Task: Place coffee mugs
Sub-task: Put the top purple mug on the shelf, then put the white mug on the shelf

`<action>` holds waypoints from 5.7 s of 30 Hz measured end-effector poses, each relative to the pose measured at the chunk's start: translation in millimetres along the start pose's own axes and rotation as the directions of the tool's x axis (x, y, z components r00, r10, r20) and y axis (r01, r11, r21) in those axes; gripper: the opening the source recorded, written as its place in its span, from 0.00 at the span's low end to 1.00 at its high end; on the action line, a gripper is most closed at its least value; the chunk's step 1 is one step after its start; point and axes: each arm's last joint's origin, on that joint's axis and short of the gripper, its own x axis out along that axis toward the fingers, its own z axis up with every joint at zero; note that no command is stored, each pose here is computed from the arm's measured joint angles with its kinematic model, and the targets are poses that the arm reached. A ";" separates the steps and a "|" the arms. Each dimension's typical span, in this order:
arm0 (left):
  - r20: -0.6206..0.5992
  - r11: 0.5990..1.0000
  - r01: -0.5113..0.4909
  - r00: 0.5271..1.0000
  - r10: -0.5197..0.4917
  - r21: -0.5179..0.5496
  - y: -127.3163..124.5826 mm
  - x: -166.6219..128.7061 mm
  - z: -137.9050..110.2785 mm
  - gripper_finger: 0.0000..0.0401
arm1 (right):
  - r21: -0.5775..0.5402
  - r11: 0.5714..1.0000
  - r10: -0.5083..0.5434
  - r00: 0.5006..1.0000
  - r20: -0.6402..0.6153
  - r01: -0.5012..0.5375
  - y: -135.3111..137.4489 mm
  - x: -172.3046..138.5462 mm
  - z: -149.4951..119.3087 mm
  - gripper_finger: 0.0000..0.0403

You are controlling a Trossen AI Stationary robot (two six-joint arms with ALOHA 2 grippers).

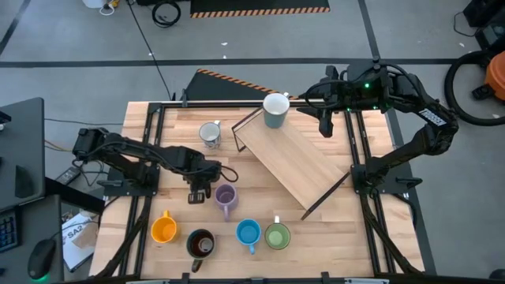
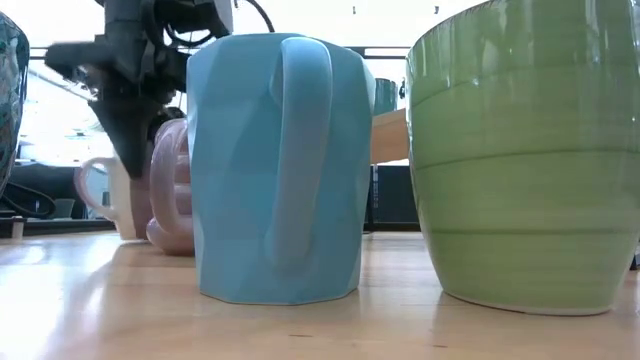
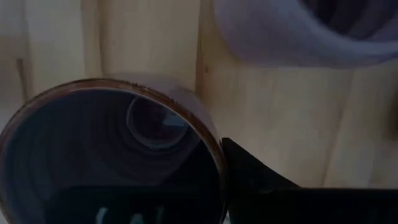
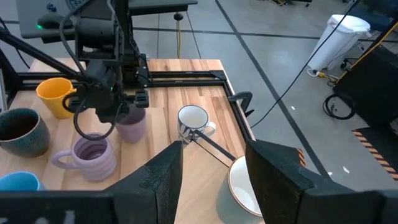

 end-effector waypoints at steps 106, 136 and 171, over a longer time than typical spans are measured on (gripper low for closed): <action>0.150 0.976 -0.157 0.980 0.134 0.151 113.4 -117.6 180.4 0.37 | -0.053 0.996 -0.073 0.996 -0.046 0.070 -4.1 -22.3 -10.0 0.45; 0.233 0.971 -0.213 0.955 0.184 0.107 107.6 -120.8 189.3 0.37 | -0.056 0.996 -0.076 0.996 -0.048 0.074 -5.2 -22.2 -10.3 0.45; 0.233 0.979 -0.185 0.952 0.199 -0.083 147.8 -184.7 129.8 0.35 | -0.002 0.997 -0.077 0.996 -0.051 0.077 -5.3 -21.8 -10.4 0.45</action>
